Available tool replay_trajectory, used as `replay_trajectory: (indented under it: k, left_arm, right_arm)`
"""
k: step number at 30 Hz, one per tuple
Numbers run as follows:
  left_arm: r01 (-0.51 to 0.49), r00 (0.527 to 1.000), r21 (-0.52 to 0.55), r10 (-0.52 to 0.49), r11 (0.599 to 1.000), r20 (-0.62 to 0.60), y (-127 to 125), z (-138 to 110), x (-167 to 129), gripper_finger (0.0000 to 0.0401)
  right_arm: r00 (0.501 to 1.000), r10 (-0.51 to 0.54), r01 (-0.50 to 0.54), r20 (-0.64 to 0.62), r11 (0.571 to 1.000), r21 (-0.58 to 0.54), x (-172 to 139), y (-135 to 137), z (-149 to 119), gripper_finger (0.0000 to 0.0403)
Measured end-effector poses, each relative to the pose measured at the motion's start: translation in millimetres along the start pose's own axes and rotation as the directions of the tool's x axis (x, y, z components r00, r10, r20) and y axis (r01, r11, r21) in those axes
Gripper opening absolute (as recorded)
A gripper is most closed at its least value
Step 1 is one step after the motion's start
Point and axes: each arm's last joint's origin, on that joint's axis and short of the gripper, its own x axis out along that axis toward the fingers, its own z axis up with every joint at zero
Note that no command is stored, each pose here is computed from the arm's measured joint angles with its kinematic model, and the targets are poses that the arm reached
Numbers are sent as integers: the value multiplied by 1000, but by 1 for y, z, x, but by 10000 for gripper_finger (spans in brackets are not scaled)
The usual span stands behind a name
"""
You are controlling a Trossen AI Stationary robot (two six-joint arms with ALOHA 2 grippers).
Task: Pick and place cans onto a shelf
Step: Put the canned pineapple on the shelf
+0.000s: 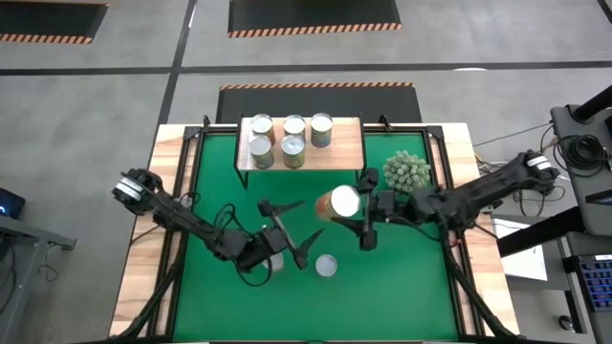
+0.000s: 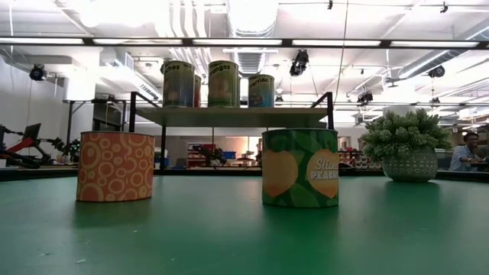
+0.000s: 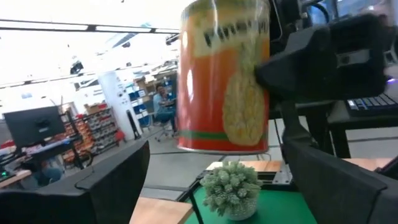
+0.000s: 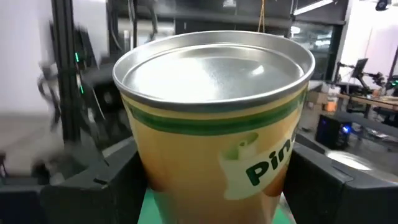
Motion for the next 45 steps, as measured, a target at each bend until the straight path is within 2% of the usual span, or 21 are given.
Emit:
replay_trajectory:
  k: [4,8,10,12,15,18,20,24,28,35,42,45]
  left_arm:
    - [-16,1000,25,17,1000,-11,0,15,-13,361]
    - [73,997,94,-71,993,-19,-1,31,-33,361]
    - [149,989,87,-147,985,-32,0,37,-40,361]
    - [275,961,98,-270,957,-62,2,42,-48,361]
    - [448,890,93,-434,889,-140,7,48,-56,361]
    - [533,833,85,-505,842,-226,17,53,-60,361]
    - [532,827,91,-494,842,-267,21,53,-61,361]
    - [491,852,136,-442,860,-281,28,52,-62,362]
    - [428,886,219,-358,877,-295,32,50,-61,362]
    - [405,895,296,-308,865,-324,40,42,-51,362]
    - [376,897,355,-240,856,-372,46,31,-41,362]
    - [362,897,391,-203,846,-393,49,28,-40,362]
  right_arm:
    - [994,-5,-1,-109,999,-53,-15,-12,29,282]
    - [974,-44,27,-224,996,-81,-20,-27,49,282]
    - [956,-60,30,-286,994,-106,-21,-32,52,282]
    - [942,-75,33,-327,991,-132,-20,-35,51,282]
    - [935,-81,27,-345,987,-157,-19,-42,48,282]
    - [907,-82,17,-412,987,-158,-19,-55,33,282]
    - [881,-99,31,-463,988,-153,-19,-67,21,282]
    - [852,-94,46,-515,993,-105,-21,-97,3,282]
    - [877,-46,22,-478,998,-56,-20,-125,-11,282]
    - [924,-64,38,-377,996,-78,-12,-155,-55,282]
    - [897,-126,102,-424,992,-79,2,-179,-91,282]
    - [886,-147,122,-439,989,-85,8,-186,-97,282]
